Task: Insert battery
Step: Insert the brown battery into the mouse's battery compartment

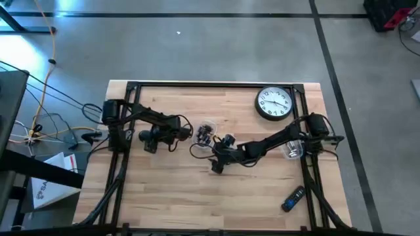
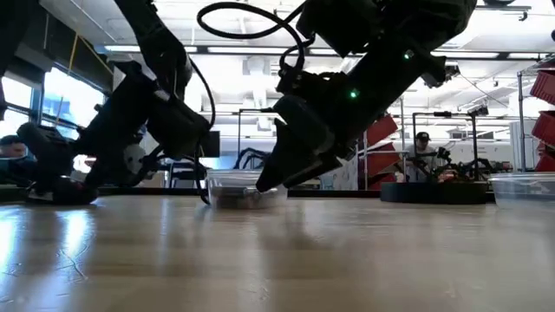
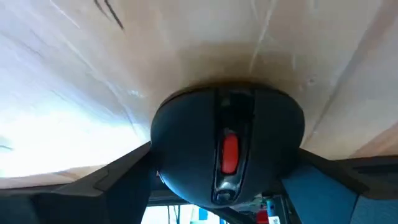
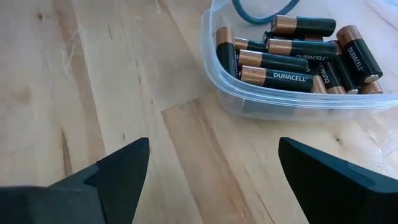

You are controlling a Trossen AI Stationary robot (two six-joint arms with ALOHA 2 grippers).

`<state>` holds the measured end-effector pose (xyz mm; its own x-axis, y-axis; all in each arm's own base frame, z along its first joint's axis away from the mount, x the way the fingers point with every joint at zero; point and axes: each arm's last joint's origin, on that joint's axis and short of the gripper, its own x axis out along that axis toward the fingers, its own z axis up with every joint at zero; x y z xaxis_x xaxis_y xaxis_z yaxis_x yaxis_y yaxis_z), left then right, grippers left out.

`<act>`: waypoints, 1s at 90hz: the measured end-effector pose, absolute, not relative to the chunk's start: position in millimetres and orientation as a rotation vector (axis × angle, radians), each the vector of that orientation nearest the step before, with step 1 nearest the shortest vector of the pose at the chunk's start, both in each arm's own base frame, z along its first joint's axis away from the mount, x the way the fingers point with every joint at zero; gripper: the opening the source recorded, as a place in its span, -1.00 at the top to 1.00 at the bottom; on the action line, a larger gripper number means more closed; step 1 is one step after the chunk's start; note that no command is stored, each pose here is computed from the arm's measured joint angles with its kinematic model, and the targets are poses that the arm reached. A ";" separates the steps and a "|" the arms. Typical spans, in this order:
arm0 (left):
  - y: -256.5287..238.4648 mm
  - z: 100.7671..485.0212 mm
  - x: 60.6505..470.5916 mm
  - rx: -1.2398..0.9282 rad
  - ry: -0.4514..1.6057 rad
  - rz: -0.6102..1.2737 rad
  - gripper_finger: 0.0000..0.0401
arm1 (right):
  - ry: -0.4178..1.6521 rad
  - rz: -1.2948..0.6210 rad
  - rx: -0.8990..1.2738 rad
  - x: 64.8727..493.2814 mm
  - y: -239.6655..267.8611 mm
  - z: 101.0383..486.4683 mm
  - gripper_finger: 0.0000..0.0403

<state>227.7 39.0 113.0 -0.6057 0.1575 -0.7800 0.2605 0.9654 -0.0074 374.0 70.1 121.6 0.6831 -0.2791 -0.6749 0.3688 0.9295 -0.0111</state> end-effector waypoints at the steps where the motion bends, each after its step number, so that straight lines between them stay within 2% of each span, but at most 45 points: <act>1: 39.1 112.8 227.7 0.294 2.231 -0.149 -0.51 | 0.734 -0.364 0.129 374.0 70.1 121.5 -0.63; 13: 39.1 108.4 227.0 0.301 2.207 -0.138 -0.48 | 0.735 -0.364 0.129 374.0 70.1 121.5 -0.63; 37: 37.3 99.8 212.6 0.308 2.248 -0.138 -0.28 | 0.730 -0.364 0.113 372.9 75.3 121.7 -0.63; 58: 34.7 105.0 223.4 0.326 2.218 -0.102 -0.26 | 0.712 -0.345 0.073 370.1 82.6 131.0 -0.63; 75: 27.6 129.1 247.9 0.225 2.085 -0.027 -0.26 | 0.641 -0.371 -0.111 358.4 96.9 163.3 -0.63; 90: 13.4 167.1 269.7 0.024 1.822 -0.005 -0.25 | 0.590 -0.346 -0.304 351.1 115.2 179.3 -0.63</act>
<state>269.7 13.4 167.1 -0.2483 0.0139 -0.9686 0.0190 0.9998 0.0094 351.1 115.2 179.3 0.7766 -0.4004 -0.4863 0.2290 0.8986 -0.3743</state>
